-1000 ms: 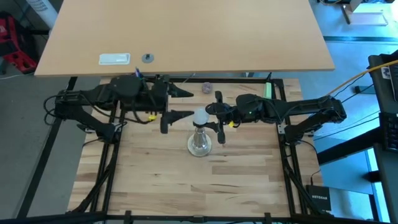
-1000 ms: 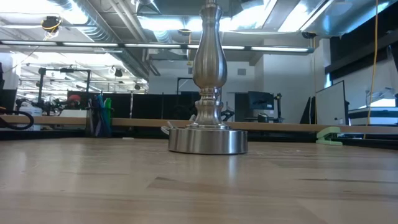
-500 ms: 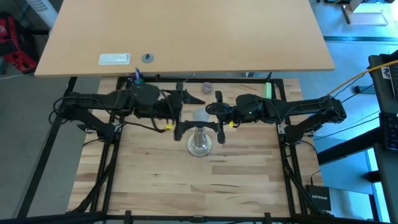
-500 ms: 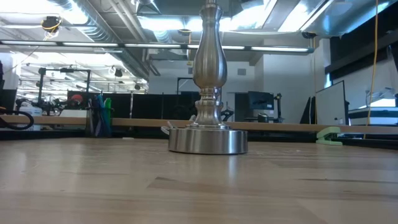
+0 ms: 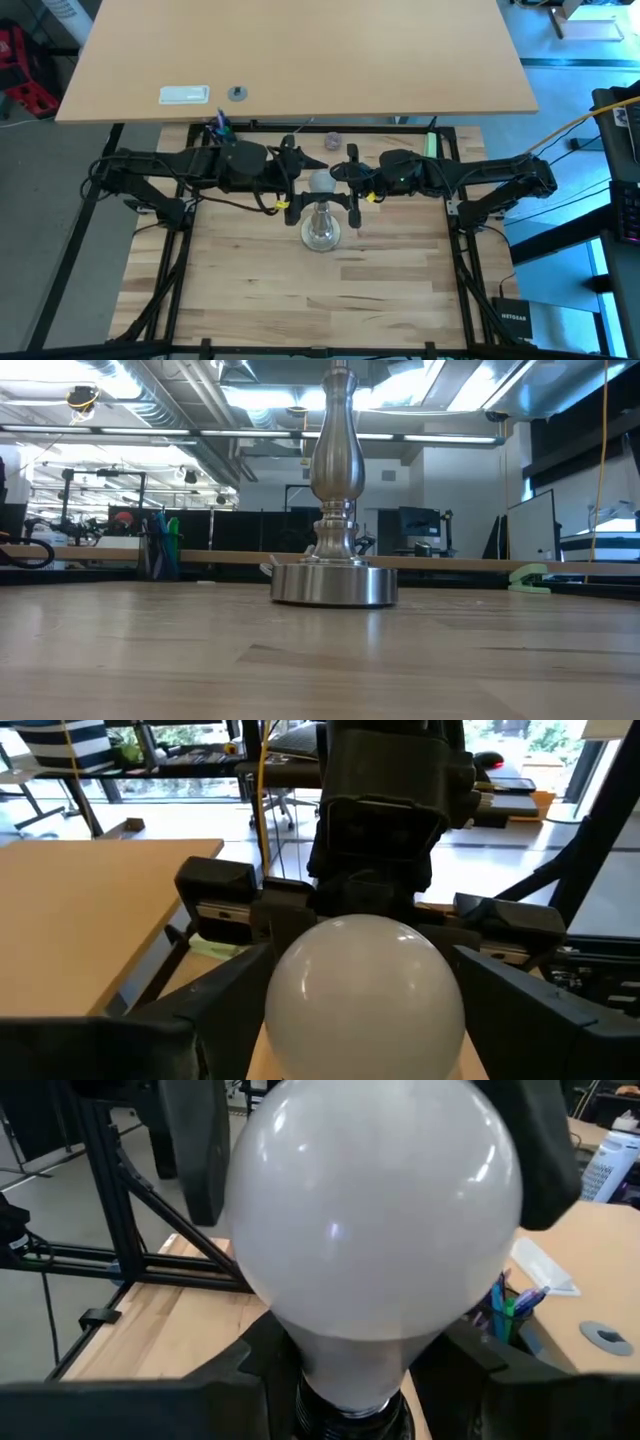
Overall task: Screw lightbulb
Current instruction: Insert the lightbulb into the silver lamp
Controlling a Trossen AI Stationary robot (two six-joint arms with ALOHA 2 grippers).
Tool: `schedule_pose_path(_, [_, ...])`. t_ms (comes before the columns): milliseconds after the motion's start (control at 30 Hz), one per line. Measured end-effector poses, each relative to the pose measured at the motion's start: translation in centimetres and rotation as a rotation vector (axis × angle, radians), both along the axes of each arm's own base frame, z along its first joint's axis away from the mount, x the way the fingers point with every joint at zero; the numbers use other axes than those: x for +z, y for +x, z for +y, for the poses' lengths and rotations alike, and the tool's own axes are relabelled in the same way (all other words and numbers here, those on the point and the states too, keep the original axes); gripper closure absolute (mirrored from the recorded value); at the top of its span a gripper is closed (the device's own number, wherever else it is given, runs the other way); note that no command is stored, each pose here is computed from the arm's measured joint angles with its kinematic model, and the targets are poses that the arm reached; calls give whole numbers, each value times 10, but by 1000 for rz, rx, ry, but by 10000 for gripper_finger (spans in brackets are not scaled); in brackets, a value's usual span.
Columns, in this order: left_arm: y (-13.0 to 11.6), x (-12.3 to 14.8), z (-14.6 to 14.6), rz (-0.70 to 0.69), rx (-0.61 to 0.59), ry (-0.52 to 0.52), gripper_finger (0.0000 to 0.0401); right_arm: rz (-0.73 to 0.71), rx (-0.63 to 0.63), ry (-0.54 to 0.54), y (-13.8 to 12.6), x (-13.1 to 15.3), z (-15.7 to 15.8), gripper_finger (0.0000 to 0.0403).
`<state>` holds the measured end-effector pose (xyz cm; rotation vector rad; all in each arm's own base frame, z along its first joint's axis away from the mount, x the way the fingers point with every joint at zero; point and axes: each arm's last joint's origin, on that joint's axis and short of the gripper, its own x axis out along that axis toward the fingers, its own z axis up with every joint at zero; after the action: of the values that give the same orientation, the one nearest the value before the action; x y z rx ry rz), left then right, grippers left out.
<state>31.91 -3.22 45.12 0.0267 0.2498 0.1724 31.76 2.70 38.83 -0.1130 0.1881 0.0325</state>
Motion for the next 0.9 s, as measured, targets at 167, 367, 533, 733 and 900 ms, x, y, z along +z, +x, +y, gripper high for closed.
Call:
schedule_pose_path(167, [0, 0, 0, -2, 2, -6, 148, 8, 6, 13, 0, -1, 0, 166])
schedule_pose_path(367, [0, 0, 0, -4, 6, -17, 143, 18, 7, 13, -13, 14, -1, 99])
schedule_pose_path(533, [0, 0, 1, -9, 19, -52, 143, 67, 43, 7, -34, 24, 8, 80])
schedule_pose_path(733, [-1, -1, 2, -1, 28, -81, 143, 129, -10, -39, -79, 36, 21, 83])
schedule_pose_path(900, [-1, -1, 2, -1, 32, -94, 142, 219, -49, -88, -87, -5, 35, 94])
